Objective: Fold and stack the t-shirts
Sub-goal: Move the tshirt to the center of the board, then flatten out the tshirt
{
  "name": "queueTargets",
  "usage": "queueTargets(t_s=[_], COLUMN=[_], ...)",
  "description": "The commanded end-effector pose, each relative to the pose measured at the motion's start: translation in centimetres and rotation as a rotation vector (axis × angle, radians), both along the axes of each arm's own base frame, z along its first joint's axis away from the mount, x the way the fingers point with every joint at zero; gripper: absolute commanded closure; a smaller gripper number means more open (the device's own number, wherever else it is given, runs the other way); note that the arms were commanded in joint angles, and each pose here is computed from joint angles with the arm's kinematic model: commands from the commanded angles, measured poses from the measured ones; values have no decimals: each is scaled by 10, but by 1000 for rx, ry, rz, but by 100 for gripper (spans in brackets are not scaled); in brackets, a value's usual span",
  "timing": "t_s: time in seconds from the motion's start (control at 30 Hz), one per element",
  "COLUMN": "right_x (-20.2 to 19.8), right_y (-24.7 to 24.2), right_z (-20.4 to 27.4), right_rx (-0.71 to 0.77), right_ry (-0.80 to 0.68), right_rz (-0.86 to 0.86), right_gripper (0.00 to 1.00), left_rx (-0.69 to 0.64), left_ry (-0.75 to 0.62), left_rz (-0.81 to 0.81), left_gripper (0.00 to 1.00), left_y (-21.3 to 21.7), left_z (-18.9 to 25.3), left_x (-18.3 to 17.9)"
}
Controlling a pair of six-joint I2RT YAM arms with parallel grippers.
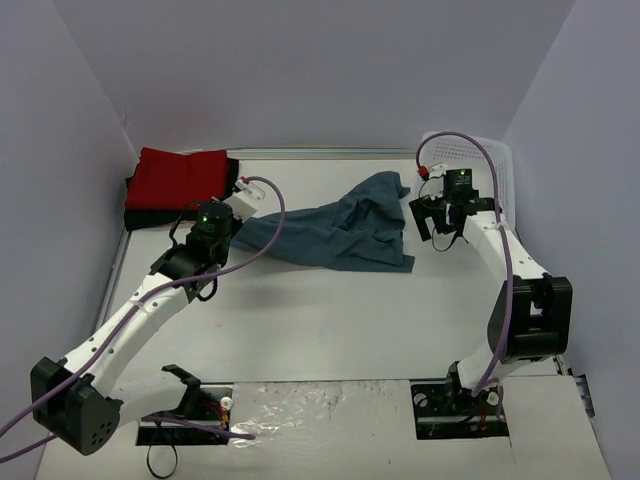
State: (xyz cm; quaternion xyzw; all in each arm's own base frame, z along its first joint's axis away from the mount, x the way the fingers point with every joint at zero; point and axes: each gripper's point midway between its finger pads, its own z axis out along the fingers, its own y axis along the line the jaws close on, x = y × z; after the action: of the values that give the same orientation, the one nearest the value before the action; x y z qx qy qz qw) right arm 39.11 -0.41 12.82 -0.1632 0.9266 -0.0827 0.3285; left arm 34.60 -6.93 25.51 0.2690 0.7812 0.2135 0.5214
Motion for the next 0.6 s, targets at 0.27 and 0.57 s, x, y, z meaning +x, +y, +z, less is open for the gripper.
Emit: queueTargets(t_s=[0.27, 0.57], right_x=[32, 42], right_y=[-33, -52], right_z=[-15, -34], right_rx=[-101, -156], right_ry=[24, 52], right_rz=[-98, -220], right_gripper=[0, 32], left_rx=[-7, -6], left_ry=[-15, 31], left_rz=[80, 60], left_gripper=[98, 98], left_y=[19, 18], left_z=[-3, -22], left_x=[0, -4])
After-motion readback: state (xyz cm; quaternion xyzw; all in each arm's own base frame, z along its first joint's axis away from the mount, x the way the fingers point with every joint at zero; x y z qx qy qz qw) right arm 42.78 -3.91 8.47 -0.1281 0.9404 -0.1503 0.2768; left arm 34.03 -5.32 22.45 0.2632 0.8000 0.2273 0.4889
